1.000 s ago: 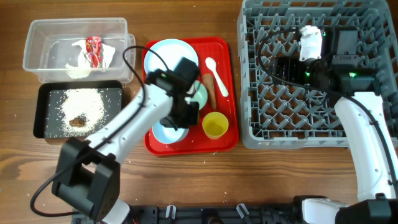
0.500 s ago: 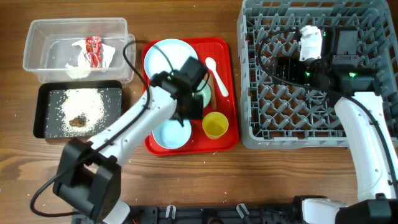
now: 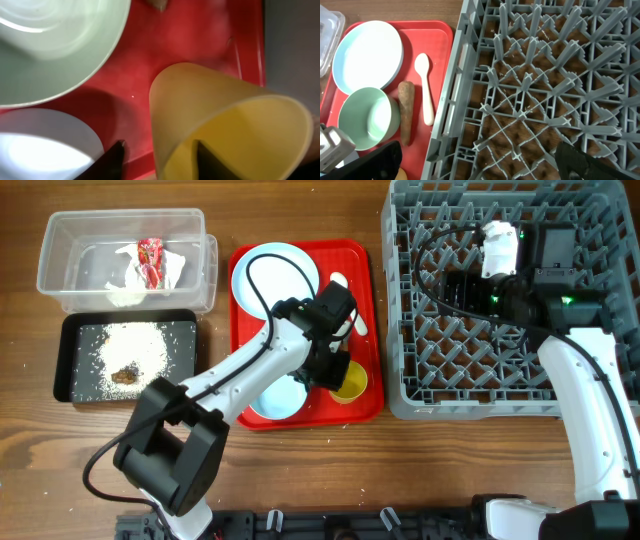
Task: Sort waste into correct bins and load items into the dishwasher rack
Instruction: 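Grasp the yellow cup with left gripper and lift toward right gripper, then grasp the yellow cup with right gripper and release the left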
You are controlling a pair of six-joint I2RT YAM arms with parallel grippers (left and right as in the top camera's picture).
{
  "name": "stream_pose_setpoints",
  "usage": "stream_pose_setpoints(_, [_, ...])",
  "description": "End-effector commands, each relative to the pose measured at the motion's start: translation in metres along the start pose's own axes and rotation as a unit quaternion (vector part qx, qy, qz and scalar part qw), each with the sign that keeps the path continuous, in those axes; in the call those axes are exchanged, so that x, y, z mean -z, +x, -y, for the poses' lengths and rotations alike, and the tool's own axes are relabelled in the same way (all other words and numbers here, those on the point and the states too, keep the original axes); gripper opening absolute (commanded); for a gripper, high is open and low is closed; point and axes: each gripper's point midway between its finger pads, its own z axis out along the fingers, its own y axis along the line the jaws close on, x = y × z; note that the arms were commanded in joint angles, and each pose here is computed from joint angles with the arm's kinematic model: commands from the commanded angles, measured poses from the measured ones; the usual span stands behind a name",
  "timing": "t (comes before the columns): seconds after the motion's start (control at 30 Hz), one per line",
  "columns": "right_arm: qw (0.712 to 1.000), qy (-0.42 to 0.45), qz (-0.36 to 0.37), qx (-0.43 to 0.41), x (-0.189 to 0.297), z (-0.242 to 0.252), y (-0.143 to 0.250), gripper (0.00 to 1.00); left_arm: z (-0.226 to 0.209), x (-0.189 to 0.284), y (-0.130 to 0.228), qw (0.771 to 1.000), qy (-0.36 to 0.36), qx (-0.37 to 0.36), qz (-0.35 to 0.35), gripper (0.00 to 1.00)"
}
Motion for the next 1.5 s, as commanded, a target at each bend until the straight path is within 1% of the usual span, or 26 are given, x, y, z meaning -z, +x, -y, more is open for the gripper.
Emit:
stream_pose_setpoints(0.0, [1.000, -0.008, 0.008, -0.009, 0.001, -0.003, -0.007, 1.00, 0.002, -0.003, -0.003, 1.000, 0.007, -0.005, 0.004, 0.04])
stream_pose_setpoints(0.13, [1.000, -0.009, 0.006, -0.016, 0.001, -0.003, -0.006, 1.00, 0.004, 0.005, -0.009, 0.999, 0.025, 0.023, 0.012, 0.04])
stream_pose_setpoints(0.2, [0.999, -0.025, 0.006, -0.025, 0.001, -0.008, -0.006, 1.00, 0.011, 0.031, -0.023, 0.995, 0.089, 0.040, 0.027, 0.04])
stream_pose_setpoints(0.27, [0.997, -0.066, 0.008, -0.024, 0.003, -0.023, -0.007, 1.00, 0.014, 0.060, -0.037, 0.986, 0.150, 0.055, 0.048, 0.04])
stream_pose_setpoints(0.33, [0.989, -0.146, 0.017, -0.020, 0.009, -0.050, -0.012, 1.00, 0.011, 0.100, -0.051, 0.967, 0.231, 0.074, 0.078, 0.04])
stream_pose_setpoints(0.37, [0.979, -0.201, 0.029, -0.013, 0.015, -0.067, -0.018, 1.00, 0.009, 0.120, -0.058, 0.953, 0.277, 0.081, 0.093, 0.04])
stream_pose_setpoints(0.4, [0.971, -0.235, 0.038, -0.008, 0.020, -0.078, -0.022, 1.00, 0.007, 0.138, -0.063, 0.937, 0.321, 0.083, 0.106, 0.04])
stream_pose_setpoints(0.43, [0.960, -0.274, 0.048, 0.000, 0.025, -0.090, -0.027, 1.00, 0.005, 0.153, -0.068, 0.920, 0.364, 0.081, 0.116, 0.04])
stream_pose_setpoints(0.5, [0.927, -0.369, 0.070, 0.017, 0.036, -0.115, -0.039, 1.00, 0.000, 0.190, -0.074, 0.877, 0.456, 0.065, 0.138, 0.04])
stream_pose_setpoints(0.57, [0.903, -0.421, 0.080, 0.027, 0.039, -0.127, -0.046, 1.00, -0.003, 0.207, -0.075, 0.854, 0.496, 0.052, 0.148, 0.04])
stream_pose_setpoints(0.63, [0.872, -0.479, 0.088, 0.046, 0.043, -0.142, -0.051, 0.99, -0.005, 0.220, -0.072, 0.836, 0.527, 0.045, 0.148, 0.04])
stream_pose_setpoints(0.7, [0.840, -0.528, 0.095, 0.077, 0.049, -0.157, -0.051, 0.96, -0.002, 0.228, -0.069, 0.822, 0.550, 0.037, 0.142, 0.04])
stream_pose_setpoints(0.73, [0.832, -0.539, 0.094, 0.087, 0.049, -0.163, -0.050, 0.96, 0.000, 0.233, -0.067, 0.815, 0.562, 0.031, 0.140, 0.04])
stream_pose_setpoints(0.87, [0.812, -0.563, 0.091, 0.124, 0.047, -0.195, -0.043, 0.95, 0.001, 0.235, -0.066, 0.811, 0.568, 0.028, 0.138, 0.04])
stream_pose_setpoints(1.0, [0.792, -0.585, 0.084, 0.154, 0.052, -0.225, -0.034, 0.87, 0.001, 0.235, -0.066, 0.811, 0.568, 0.028, 0.138, 0.04])
stream_pose_setpoints(1.07, [0.787, -0.591, 0.080, 0.159, 0.054, -0.233, -0.030, 0.84, 0.001, 0.235, -0.066, 0.811, 0.567, 0.027, 0.139, 0.04])
stream_pose_setpoints(1.2, [0.783, -0.594, 0.084, 0.168, 0.055, -0.237, -0.030, 0.75, 0.001, 0.235, -0.066, 0.811, 0.568, 0.027, 0.139, 0.04])
stream_pose_setpoints(1.3, [0.782, -0.593, 0.087, 0.170, 0.056, -0.237, -0.031, 0.64, 0.001, 0.235, -0.066, 0.811, 0.567, 0.027, 0.139, 0.04])
stream_pose_setpoints(1.43, [0.781, -0.593, 0.090, 0.172, 0.056, -0.237, -0.031, 0.53, 0.001, 0.235, -0.066, 0.811, 0.567, 0.027, 0.139, 0.04])
stream_pose_setpoints(1.47, [0.783, -0.591, 0.091, 0.172, 0.055, -0.237, -0.032, 0.52, 0.001, 0.234, -0.066, 0.812, 0.566, 0.027, 0.140, 0.06])
